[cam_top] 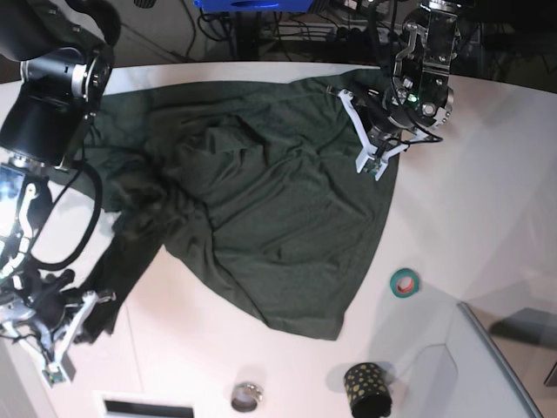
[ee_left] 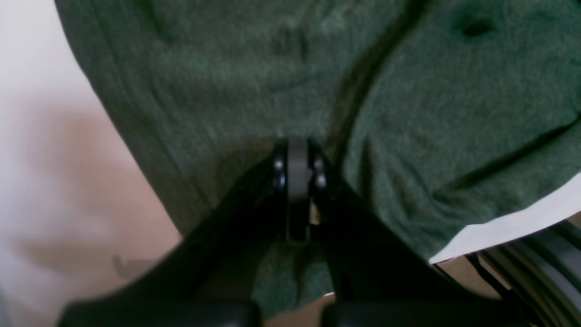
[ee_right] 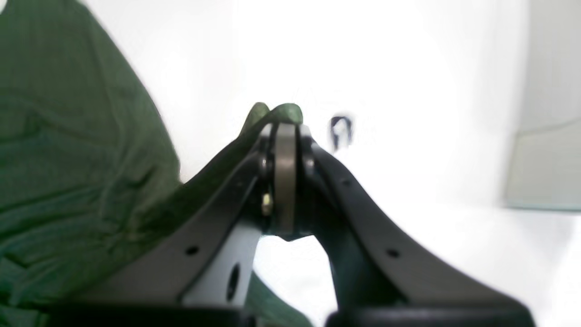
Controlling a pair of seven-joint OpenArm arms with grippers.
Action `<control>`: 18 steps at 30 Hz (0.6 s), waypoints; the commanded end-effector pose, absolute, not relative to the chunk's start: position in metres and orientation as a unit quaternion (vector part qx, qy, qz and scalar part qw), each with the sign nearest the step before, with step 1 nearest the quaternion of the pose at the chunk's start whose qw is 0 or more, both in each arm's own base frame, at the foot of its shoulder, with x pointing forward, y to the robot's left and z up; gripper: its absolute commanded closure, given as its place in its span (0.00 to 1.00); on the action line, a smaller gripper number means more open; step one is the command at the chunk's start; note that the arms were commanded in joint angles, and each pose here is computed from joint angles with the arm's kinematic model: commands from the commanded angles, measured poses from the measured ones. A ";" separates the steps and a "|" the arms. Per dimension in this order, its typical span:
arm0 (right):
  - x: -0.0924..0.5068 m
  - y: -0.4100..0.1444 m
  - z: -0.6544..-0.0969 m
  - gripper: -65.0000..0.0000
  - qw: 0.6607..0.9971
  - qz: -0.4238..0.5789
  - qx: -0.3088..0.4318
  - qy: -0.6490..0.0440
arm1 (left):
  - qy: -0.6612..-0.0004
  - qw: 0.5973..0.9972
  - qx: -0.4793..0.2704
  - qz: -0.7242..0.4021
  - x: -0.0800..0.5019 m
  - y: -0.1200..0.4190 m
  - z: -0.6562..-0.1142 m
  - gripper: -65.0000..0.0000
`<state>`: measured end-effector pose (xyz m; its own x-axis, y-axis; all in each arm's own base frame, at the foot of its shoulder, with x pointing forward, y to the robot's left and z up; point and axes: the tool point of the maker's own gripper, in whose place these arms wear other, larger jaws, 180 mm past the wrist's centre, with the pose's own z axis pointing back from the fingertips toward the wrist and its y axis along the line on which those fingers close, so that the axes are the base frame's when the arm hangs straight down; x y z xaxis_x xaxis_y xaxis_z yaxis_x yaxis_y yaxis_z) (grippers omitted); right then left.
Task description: Layout the t-shirt on the table in an organized manner, then fold the t-shirt properly
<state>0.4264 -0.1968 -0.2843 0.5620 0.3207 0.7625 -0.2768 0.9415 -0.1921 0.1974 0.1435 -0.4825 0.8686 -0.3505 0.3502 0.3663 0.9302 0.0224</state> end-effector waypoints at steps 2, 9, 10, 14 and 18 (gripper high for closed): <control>0.426 -0.165 -0.257 1.00 0.855 0.222 -0.024 -0.469 | -0.192 0.964 -0.022 -0.184 0.204 0.143 -0.477 1.00; 0.367 -0.051 -0.260 1.00 0.817 0.349 0.014 -0.459 | -0.194 0.963 -0.022 -0.185 0.207 0.143 -0.475 1.00; 0.356 -0.037 -0.269 1.00 0.815 0.373 0.020 -0.443 | -0.194 0.963 -0.022 -0.185 0.207 0.143 -0.475 1.00; 0.328 -0.012 -0.315 0.99 0.813 0.448 0.033 -0.371 | -0.193 0.964 -0.022 -0.184 0.206 0.143 -0.476 1.00; 0.333 -0.042 -0.347 0.91 0.852 0.408 0.033 -0.326 | -0.192 0.964 -0.022 -0.184 0.205 0.143 -0.476 1.00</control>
